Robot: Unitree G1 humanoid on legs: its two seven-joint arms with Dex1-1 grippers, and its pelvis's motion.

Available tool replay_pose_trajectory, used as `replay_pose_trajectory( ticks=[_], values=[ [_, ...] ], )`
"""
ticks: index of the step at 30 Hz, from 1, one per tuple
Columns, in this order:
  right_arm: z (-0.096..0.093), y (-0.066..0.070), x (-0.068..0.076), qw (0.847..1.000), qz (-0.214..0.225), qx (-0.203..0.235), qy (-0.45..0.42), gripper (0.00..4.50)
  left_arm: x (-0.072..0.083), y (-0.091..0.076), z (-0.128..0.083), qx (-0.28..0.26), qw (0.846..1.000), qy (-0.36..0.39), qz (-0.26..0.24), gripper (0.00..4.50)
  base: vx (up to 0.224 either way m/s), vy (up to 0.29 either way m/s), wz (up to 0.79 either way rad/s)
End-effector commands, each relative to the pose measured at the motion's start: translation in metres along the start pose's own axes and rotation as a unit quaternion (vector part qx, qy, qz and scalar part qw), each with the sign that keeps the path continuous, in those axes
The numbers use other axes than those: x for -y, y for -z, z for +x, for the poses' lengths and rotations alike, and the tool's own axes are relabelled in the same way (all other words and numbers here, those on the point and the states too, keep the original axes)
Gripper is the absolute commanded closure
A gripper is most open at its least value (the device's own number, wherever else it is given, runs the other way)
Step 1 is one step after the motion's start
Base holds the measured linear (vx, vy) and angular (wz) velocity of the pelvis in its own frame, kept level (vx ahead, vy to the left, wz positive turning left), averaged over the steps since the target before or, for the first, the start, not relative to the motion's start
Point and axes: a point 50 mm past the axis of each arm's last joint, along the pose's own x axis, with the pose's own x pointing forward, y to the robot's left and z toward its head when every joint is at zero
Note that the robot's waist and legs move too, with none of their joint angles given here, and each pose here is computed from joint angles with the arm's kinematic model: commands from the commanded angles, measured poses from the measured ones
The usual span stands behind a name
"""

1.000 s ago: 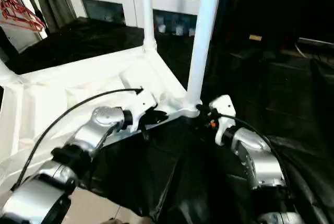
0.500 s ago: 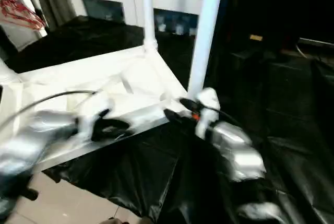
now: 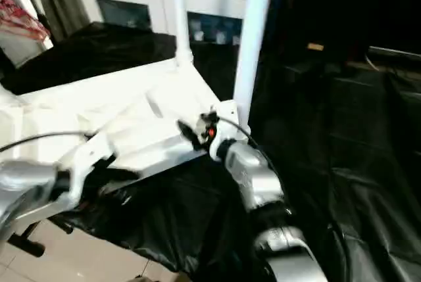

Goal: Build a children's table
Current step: Rotate leg to tighten

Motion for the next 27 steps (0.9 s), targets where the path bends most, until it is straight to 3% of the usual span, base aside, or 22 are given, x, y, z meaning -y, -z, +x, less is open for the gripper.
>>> replay_pose_trajectory(
  ticks=[1, 8, 11, 19, 27],
  values=[
    [0.004, -0.009, 0.012, 0.996, 0.014, 0.027, 0.080, 0.73, 0.001, -0.002, -0.008, -0.005, 1.000, -0.017, 0.002, 1.19, 0.000, 0.000, 0.00],
    [0.006, -0.017, 0.032, 0.979, 0.023, 0.043, 0.198, 0.73, 0.006, 0.005, -0.009, -0.025, 0.999, -0.023, -0.003, 0.63, 0.000, 0.000, 0.00],
    [0.001, -0.025, 0.051, 0.959, 0.039, 0.056, 0.276, 0.73, 0.012, 0.009, -0.007, -0.037, 0.999, -0.016, -0.007, 0.41, 0.000, 0.000, 0.00],
    [-0.006, -0.044, 0.072, 0.940, 0.036, 0.080, 0.330, 0.73, 0.014, 0.012, -0.005, -0.055, 0.998, -0.021, 0.001, 0.02, 0.000, 0.000, 0.00],
    [-0.017, -0.059, 0.091, 0.922, 0.019, 0.108, 0.370, 0.73, -0.008, 0.007, -0.001, -0.039, 0.992, -0.115, 0.035, 0.02, 0.000, 0.000, 0.00]
  ],
)
